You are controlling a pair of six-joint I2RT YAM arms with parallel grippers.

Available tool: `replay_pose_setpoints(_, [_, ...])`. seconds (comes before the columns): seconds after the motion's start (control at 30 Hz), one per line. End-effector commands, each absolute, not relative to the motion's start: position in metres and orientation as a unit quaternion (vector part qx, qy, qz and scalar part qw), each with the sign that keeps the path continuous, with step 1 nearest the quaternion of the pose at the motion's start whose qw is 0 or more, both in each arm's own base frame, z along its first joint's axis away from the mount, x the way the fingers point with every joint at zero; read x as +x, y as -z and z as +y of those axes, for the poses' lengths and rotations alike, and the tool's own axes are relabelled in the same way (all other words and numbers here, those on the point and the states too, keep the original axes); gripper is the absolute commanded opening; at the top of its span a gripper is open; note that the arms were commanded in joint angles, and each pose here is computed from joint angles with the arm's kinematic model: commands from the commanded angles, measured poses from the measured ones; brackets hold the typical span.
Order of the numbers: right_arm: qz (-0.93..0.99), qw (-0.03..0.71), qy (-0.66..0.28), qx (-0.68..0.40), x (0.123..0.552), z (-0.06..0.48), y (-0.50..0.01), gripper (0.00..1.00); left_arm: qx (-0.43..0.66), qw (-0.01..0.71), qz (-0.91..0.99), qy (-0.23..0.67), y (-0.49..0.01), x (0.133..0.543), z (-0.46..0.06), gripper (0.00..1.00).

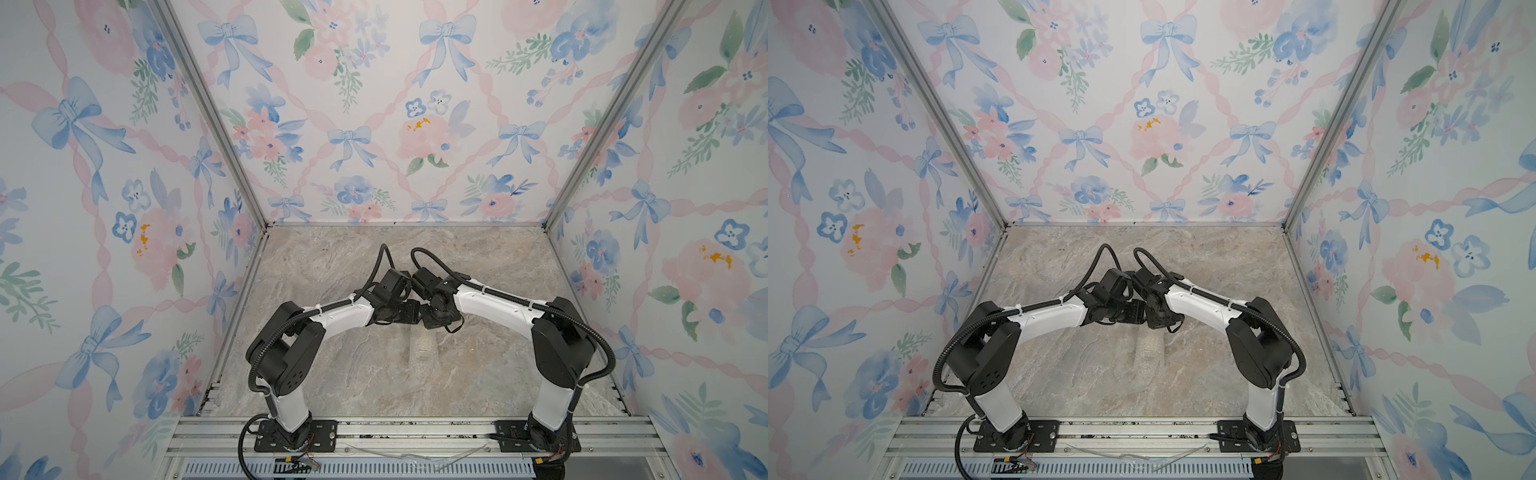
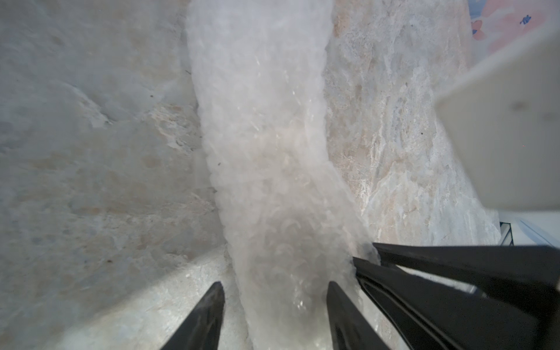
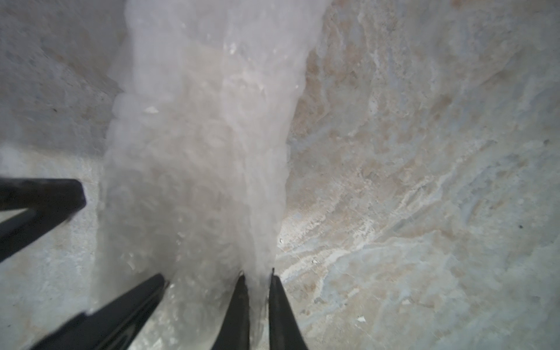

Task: Unwrap the vase from the bubble wrap
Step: Unwrap the bubble wrap at the center of the board.

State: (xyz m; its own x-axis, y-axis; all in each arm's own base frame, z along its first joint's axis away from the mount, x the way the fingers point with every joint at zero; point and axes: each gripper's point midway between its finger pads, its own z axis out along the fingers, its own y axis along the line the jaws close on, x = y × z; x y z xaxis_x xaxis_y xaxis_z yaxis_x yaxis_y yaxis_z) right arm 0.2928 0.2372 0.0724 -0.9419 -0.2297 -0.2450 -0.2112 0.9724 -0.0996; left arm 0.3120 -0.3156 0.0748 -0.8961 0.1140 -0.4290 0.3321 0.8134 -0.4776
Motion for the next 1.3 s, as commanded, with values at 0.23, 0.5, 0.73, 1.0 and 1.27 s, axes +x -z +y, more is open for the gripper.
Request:
replay_pose_setpoints(0.23, [0.989,0.133,0.002,-0.069,0.296,0.212,-0.079,0.04,0.139,0.146,0.946,0.255,-0.046,0.295,-0.313,0.54])
replay_pose_setpoints(0.5, [0.992,0.116,0.006,-0.055,0.303,0.184,-0.068,0.0,0.137,0.135,0.951,0.242,-0.033,0.295,-0.308,0.53])
replay_pose_setpoints(0.73, [0.995,0.09,0.01,-0.035,0.301,0.164,-0.049,0.0,0.13,0.124,0.955,0.237,-0.022,0.298,-0.305,0.53])
replay_pose_setpoints(1.0, [0.997,0.079,0.0,-0.01,0.3,0.143,-0.041,0.0,0.12,0.111,0.96,0.229,-0.009,0.298,-0.295,0.52])
replay_pose_setpoints(1.27, [0.998,0.066,-0.024,0.007,0.301,0.138,-0.032,0.0,0.114,0.104,0.963,0.222,-0.001,0.299,-0.288,0.52])
